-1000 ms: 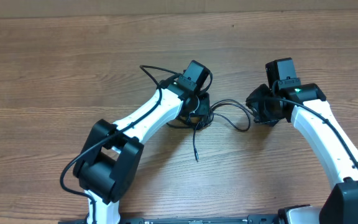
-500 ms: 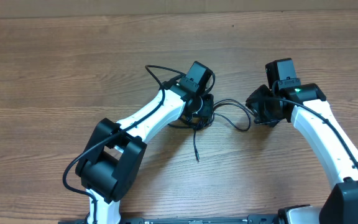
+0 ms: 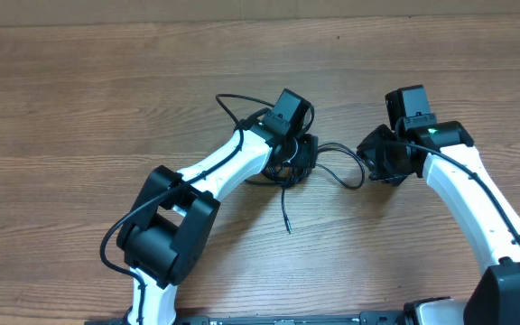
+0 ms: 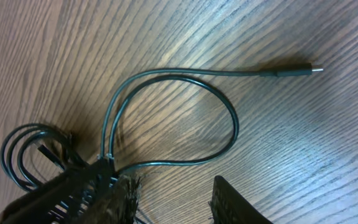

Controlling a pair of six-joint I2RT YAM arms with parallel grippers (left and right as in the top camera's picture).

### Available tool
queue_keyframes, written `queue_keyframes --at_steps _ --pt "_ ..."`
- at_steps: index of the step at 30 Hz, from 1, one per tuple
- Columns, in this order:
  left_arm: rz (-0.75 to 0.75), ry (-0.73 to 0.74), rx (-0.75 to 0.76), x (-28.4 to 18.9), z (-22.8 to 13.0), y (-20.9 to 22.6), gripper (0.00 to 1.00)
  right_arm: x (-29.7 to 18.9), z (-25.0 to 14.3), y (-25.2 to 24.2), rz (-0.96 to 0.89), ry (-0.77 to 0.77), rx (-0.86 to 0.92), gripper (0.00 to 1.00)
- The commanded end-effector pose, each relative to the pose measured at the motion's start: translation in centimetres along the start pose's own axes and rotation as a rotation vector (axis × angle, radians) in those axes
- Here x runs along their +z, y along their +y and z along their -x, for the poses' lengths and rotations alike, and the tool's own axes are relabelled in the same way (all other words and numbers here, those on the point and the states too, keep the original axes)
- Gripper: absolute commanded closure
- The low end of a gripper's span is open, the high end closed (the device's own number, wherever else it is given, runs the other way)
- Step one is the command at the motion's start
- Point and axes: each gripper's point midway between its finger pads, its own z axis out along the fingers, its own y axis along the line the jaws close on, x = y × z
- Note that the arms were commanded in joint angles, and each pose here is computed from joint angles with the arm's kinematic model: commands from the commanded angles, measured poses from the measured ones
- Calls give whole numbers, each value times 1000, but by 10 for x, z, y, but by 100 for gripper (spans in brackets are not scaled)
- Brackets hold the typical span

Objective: Untangle cables

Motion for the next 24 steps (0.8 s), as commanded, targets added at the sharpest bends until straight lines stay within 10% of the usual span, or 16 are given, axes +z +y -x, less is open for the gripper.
queue_keyframes --at_steps 1,16,24 --pt "-29 -1 19 2 2 -10 35 -8 2 -1 10 -23 -6 62" --pt "10 -1 52 9 -7 -17 42 -8 -1 -5 -8 -11 -3 62" --pt "41 -24 56 9 -3 -13 87 -8 -2 -6 -12 -8 -2 62"
